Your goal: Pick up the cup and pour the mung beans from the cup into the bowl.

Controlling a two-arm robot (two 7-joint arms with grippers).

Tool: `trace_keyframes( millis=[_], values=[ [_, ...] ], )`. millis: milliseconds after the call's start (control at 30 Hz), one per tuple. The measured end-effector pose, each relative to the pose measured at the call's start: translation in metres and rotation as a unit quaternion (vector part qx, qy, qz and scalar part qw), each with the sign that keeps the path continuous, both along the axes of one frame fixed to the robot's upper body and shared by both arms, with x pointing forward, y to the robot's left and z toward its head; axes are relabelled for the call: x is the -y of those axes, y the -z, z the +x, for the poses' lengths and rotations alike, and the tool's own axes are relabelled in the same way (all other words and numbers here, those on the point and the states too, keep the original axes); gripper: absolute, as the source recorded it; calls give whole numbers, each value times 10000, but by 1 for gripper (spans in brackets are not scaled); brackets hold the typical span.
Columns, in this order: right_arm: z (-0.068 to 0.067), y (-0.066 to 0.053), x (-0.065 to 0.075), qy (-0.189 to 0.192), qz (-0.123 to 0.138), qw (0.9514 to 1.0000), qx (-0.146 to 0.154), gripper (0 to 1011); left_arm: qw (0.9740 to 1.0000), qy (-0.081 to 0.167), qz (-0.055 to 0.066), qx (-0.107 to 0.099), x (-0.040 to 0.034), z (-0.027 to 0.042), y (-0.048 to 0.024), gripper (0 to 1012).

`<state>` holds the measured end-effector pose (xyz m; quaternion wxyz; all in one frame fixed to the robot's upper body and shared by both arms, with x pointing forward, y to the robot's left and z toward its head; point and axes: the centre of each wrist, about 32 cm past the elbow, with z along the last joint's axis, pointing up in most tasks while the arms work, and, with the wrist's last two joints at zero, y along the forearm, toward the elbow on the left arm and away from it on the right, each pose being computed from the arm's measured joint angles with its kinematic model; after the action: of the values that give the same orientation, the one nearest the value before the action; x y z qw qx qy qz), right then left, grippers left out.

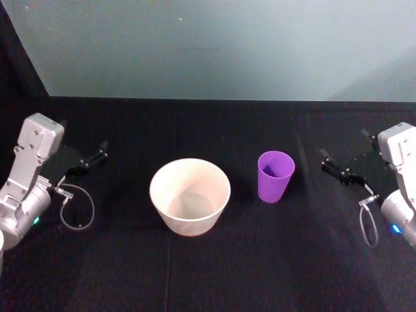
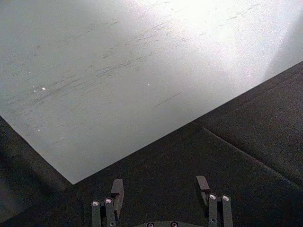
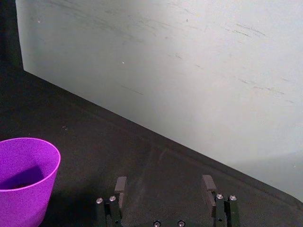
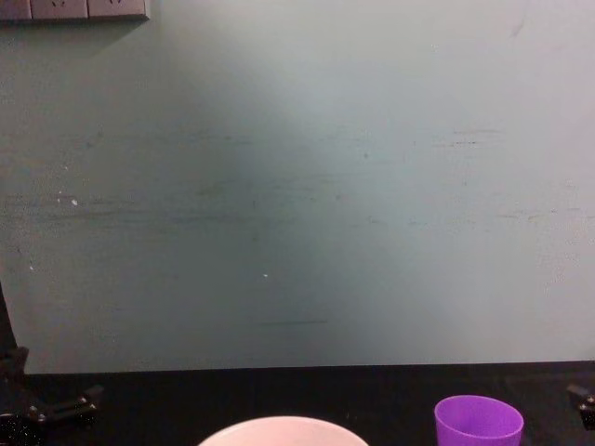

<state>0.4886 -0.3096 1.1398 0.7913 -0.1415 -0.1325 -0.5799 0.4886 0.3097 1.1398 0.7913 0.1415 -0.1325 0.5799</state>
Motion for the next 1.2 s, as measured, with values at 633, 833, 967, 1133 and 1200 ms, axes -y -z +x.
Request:
trace_keyframes(
  millis=[633, 833, 967, 1133, 1200],
  values=[
    [0, 0, 0, 0, 0, 10000, 0, 1003, 10000, 0, 0, 0, 0, 0, 0, 1000],
    [0, 0, 0, 0, 0, 10000, 0, 1003, 10000, 0, 0, 0, 0, 0, 0, 1000],
    [0, 0, 0, 0, 0, 10000, 0, 1003, 10000, 0, 0, 0, 0, 0, 0, 1000],
    [0, 0, 0, 1, 0, 10000, 0, 1003, 10000, 0, 0, 0, 0, 0, 0, 1000],
    [0, 0, 0, 0, 0, 10000, 0, 1003, 10000, 0, 0, 0, 0, 0, 0, 1000]
  ],
)
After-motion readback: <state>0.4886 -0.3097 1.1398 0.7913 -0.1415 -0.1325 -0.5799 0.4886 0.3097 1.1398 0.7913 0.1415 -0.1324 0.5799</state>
